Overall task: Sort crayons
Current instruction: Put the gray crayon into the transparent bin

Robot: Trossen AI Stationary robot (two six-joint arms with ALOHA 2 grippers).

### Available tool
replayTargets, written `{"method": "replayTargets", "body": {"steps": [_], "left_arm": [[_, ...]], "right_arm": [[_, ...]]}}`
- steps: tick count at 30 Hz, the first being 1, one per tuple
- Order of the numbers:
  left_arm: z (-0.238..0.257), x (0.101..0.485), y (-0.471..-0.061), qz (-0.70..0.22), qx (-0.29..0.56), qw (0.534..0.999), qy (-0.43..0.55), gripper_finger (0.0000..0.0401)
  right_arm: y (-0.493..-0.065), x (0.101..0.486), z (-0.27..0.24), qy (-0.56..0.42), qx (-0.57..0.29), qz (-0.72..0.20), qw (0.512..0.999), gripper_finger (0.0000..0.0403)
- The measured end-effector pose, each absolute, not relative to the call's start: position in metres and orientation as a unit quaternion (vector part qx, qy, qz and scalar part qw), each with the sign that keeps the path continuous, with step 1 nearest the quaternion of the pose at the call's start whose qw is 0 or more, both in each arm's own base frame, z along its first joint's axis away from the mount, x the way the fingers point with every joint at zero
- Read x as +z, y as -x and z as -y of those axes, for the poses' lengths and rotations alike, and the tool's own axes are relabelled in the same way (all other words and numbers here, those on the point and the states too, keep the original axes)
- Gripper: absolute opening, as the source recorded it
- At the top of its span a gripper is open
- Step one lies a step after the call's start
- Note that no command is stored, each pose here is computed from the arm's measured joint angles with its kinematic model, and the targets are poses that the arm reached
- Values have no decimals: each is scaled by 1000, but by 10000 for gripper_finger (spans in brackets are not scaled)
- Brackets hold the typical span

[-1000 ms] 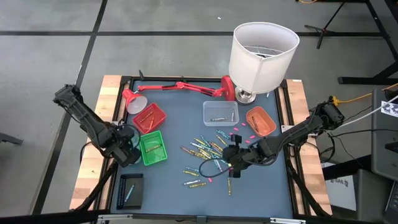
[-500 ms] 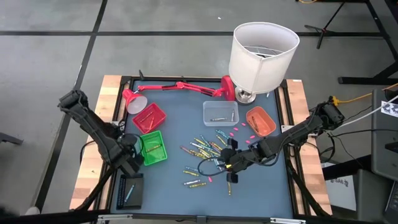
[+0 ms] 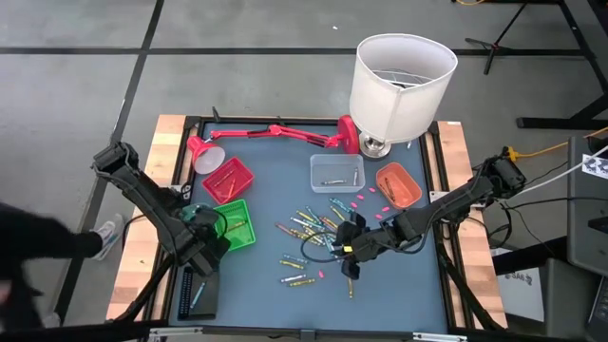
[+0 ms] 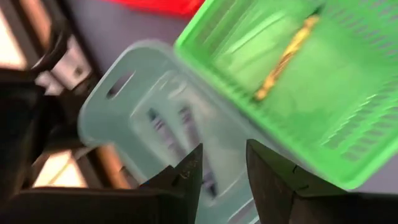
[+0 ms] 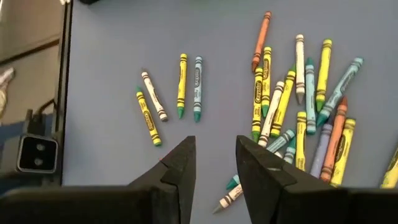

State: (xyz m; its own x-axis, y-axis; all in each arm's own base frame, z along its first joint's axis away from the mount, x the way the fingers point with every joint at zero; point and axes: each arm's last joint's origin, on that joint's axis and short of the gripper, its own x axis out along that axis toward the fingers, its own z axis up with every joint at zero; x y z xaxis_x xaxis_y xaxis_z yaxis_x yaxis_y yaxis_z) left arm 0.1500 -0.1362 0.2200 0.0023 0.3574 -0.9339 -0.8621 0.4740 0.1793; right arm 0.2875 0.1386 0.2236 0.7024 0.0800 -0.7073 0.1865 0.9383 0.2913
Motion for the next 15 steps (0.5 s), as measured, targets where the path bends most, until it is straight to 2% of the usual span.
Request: {"method": "replayTargets", "body": {"steps": [8, 15], "left_arm": [[143, 218, -161, -523, 392, 718, 240, 91], [153, 217, -171, -525, 319, 749, 248, 82]], "right_arm": [[-287, 223, -138, -219, -52, -385, 895, 111], [-295, 199, -142, -223, -75, -415, 879, 111]]}}
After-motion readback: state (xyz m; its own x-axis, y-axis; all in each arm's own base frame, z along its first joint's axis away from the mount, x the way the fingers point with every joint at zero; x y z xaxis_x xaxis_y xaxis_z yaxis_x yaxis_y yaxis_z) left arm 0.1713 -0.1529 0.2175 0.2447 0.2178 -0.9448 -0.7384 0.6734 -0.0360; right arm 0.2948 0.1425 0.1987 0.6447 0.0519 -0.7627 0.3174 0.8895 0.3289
